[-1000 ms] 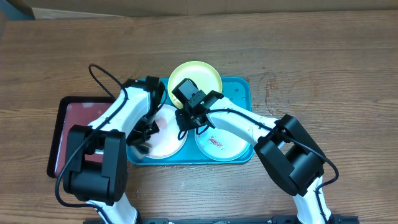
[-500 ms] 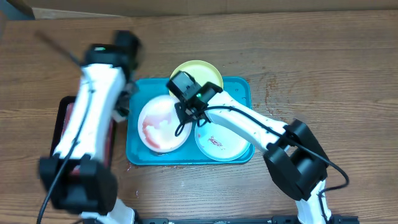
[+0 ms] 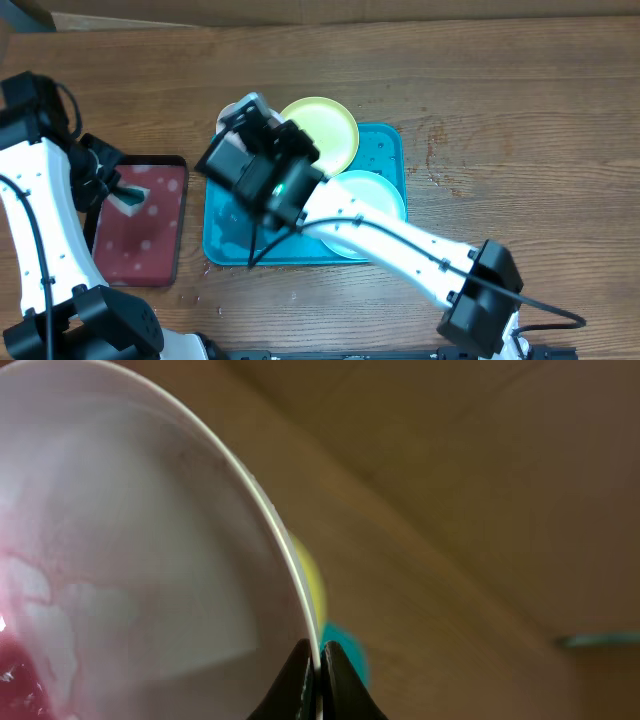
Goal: Clean dirty plates on tray and stack at the side
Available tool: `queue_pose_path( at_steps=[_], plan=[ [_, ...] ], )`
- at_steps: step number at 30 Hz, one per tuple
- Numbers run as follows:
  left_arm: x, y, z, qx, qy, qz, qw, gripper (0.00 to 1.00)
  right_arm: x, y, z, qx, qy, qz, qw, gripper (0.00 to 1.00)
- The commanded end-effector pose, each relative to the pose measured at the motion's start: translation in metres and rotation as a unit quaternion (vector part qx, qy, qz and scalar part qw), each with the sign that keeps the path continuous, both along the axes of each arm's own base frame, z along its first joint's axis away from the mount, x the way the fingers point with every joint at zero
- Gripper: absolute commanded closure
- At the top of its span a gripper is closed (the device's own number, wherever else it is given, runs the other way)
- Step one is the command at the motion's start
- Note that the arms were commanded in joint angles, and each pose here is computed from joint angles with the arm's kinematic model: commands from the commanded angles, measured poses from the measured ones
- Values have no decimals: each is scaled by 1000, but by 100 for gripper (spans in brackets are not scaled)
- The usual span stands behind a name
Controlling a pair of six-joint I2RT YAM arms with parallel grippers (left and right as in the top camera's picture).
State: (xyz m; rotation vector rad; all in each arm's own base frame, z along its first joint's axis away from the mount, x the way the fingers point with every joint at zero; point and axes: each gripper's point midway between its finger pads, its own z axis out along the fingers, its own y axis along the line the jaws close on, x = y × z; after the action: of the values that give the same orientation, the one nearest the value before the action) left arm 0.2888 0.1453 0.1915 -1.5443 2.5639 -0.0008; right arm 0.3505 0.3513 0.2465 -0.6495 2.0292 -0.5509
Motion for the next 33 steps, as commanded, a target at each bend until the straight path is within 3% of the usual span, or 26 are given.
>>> queue_pose_path(
  at_steps=[1, 8, 15, 17, 21, 23, 25, 27, 30, 31, 33],
  plan=[
    [4, -8, -3, -30, -10, -31, 999, 96, -13, -12, 71, -96, -127, -26, 987, 96],
    [4, -8, -4, -30, -9, -31, 999, 96, -40, 10, 97, -187, -166, 5, 968, 96],
    [4, -8, -4, -30, -9, -34, 999, 96, -34, 8, 91, -145, -162, -2, 976, 97],
    [3, -8, -4, -30, -8, -38, 999, 96, -28, 12, 67, -107, -111, 27, 988, 97],
    [3, -8, -4, -30, -7, -40, 999, 96, -17, 6, -3, 22, 77, 53, 995, 97],
    [3, -8, -4, -30, -7, -42, 999, 96, -2, -9, -29, 116, 172, 20, 978, 97],
    [3, -8, -4, -29, -7, -42, 999, 96, 7, -16, -45, 207, 273, 22, 939, 97],
    [3, -8, -4, -29, -7, -47, 998, 96, 12, -21, -50, 314, 384, 53, 867, 96],
    [3, -9, -4, -29, -6, -48, 998, 96, 26, -53, -37, 430, 470, 92, 765, 96],
    [3, -9, -4, -29, -6, -48, 998, 96, 33, -70, -38, 449, 477, 82, 752, 96],
    [3, -8, -4, -29, -6, -48, 998, 96, 51, -120, -52, 454, 471, 30, 756, 96]
  ],
)
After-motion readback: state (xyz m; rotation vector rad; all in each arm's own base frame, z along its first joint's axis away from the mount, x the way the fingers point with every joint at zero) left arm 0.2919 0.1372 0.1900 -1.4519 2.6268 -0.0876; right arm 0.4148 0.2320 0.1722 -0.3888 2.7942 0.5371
